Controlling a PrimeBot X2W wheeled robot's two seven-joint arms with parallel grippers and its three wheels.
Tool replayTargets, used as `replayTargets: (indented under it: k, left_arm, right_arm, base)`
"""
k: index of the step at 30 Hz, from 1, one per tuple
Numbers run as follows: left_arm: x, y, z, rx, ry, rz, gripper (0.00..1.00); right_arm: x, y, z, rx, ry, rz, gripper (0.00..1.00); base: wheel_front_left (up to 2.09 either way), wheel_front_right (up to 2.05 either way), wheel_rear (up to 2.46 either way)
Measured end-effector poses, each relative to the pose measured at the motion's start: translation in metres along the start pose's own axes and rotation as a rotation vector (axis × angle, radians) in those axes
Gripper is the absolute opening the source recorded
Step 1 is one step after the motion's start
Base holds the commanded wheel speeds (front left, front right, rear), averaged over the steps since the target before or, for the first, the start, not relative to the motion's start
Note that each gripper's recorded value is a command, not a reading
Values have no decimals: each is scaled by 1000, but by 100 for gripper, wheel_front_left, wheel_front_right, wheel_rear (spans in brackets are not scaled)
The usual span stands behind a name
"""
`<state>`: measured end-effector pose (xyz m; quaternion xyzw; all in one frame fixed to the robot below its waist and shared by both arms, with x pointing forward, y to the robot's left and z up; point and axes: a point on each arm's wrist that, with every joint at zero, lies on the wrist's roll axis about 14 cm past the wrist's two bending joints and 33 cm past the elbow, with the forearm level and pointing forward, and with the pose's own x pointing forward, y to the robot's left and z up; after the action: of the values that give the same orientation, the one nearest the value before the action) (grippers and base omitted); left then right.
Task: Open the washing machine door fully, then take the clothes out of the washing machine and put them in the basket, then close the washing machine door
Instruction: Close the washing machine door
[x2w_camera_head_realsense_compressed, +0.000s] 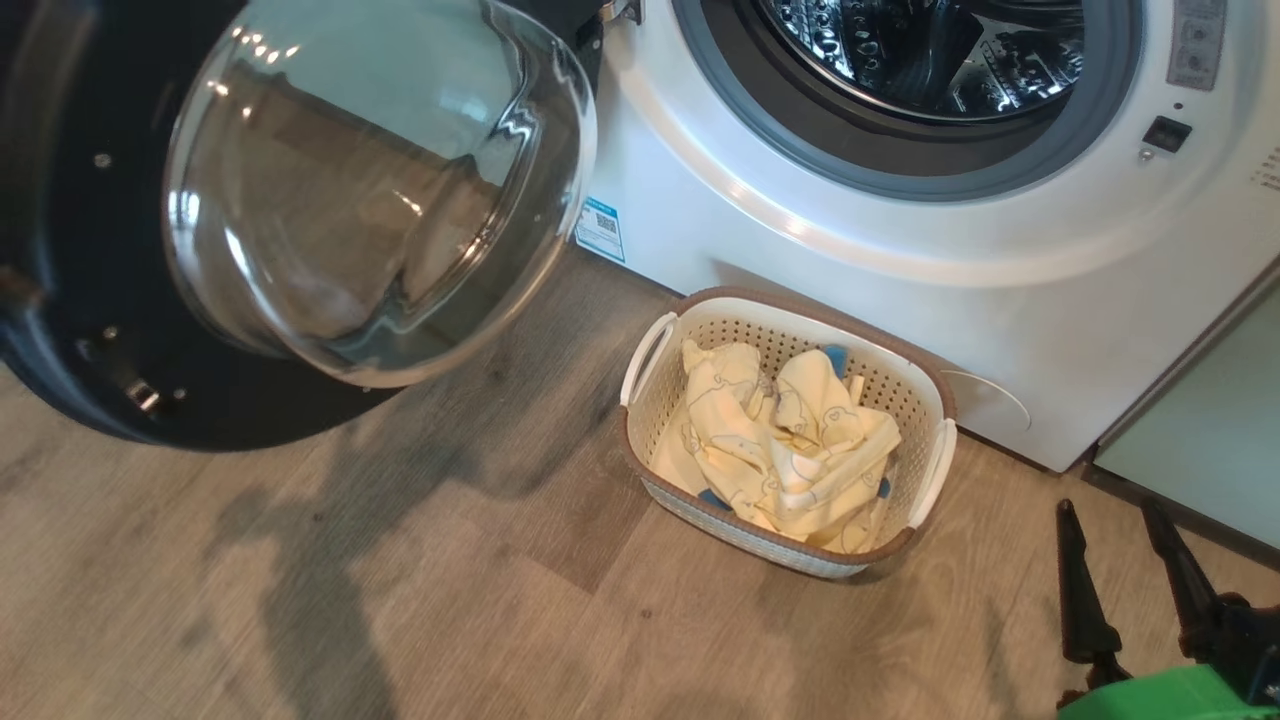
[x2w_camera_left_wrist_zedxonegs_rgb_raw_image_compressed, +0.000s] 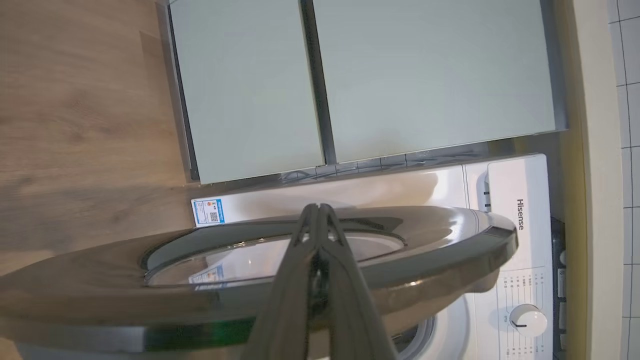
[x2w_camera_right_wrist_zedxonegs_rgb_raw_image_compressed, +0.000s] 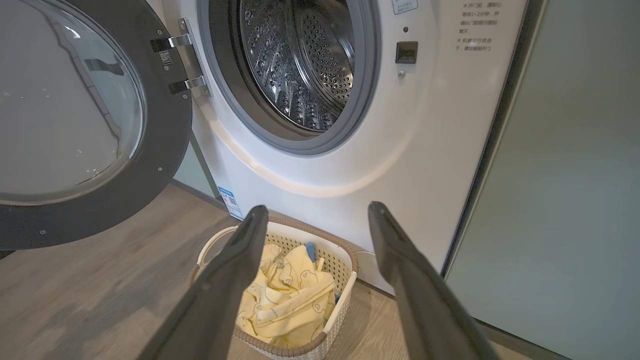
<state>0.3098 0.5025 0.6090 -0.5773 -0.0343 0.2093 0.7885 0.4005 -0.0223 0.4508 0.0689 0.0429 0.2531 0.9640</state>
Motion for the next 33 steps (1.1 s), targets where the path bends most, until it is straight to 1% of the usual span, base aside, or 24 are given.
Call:
replayTargets:
  k: [7, 11, 19, 26, 33]
  left_arm:
    - [-7, -3, -18, -9, 106, -29, 0]
    - [-10, -10, -32, -21, 174, -60, 0]
    - [-17, -23, -62, 6, 306, -120, 0]
    - [-20, -35, -88, 67, 417, -167, 0]
    - [-21, -50, -113, 98, 514, -234, 0]
  right_arm:
    - [2, 4, 0, -1, 2, 11, 100]
    - [2, 5, 0, -1, 3, 15, 100]
    - [1, 4, 0, -3, 5, 13, 100]
    - [0, 2, 0, -4, 5, 5, 100]
    - [-4, -3, -1, -5, 8, -13, 100]
  base:
    - [0, 0, 0]
    - [0, 0, 0]
    - [0, 0, 0]
    - [0, 0, 0]
    - [0, 0, 0]
